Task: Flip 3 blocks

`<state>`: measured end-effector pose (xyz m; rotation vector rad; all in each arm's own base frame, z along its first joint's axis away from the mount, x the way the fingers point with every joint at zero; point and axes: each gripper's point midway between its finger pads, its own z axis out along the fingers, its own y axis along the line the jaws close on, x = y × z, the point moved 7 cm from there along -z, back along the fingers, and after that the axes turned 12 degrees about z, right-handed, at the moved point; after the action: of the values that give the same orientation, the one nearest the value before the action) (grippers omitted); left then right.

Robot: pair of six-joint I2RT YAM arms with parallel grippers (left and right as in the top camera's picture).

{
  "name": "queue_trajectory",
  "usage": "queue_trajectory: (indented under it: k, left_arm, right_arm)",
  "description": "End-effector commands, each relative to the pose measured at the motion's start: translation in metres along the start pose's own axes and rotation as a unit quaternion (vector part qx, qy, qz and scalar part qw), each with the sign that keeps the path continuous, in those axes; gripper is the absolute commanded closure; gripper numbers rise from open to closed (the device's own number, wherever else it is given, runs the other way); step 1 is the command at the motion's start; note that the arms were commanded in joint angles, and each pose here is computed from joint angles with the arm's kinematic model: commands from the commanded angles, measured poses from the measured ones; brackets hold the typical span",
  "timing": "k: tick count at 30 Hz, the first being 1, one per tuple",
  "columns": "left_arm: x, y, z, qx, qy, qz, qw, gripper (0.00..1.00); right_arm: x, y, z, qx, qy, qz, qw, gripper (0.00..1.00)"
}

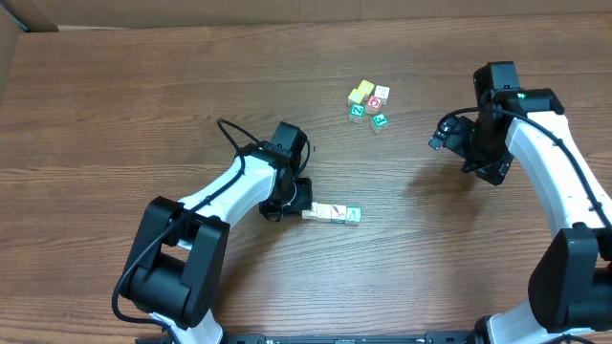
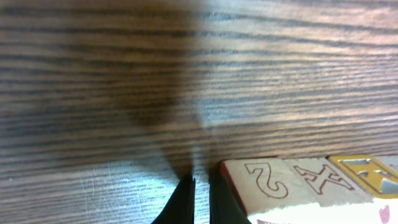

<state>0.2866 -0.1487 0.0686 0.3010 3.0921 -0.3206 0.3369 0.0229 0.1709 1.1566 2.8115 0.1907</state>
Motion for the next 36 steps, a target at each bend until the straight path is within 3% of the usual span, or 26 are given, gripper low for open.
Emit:
queue_trajectory:
  k: [1,10,26,32,36]
  left_arm:
    - [0.004,-0.004,-0.003,0.007,0.001,-0.001,1.0,0.96]
    - [-0.007,0.006,-0.01,-0.052,-0.027,0.0,0.998,0.96]
    - [-0.01,0.008,-0.011,-0.062,-0.035,0.001,0.997,0.96]
    - [-0.006,0.009,-0.011,-0.065,-0.022,0.004,0.998,0.96]
    - [-0.002,0.01,-0.012,-0.068,-0.011,0.006,0.998,0.96]
  right_arm:
    - [-0.002,0.002,-0.006,-0.009,-0.007,-0.001,1.0,0.0]
    - [-0.002,0.002,-0.006,-0.009,-0.007,-0.001,1.0,0.0]
    - [-0.002,0.002,-0.006,-0.009,-0.007,-0.001,1.0,0.0]
    - [-0.016,0.017,-0.007,-0.052,-0.045,-0.002,0.998,0.0]
    - [-0.006,0.024,-0.008,-0.088,0.001,-0.014,0.996,0.0]
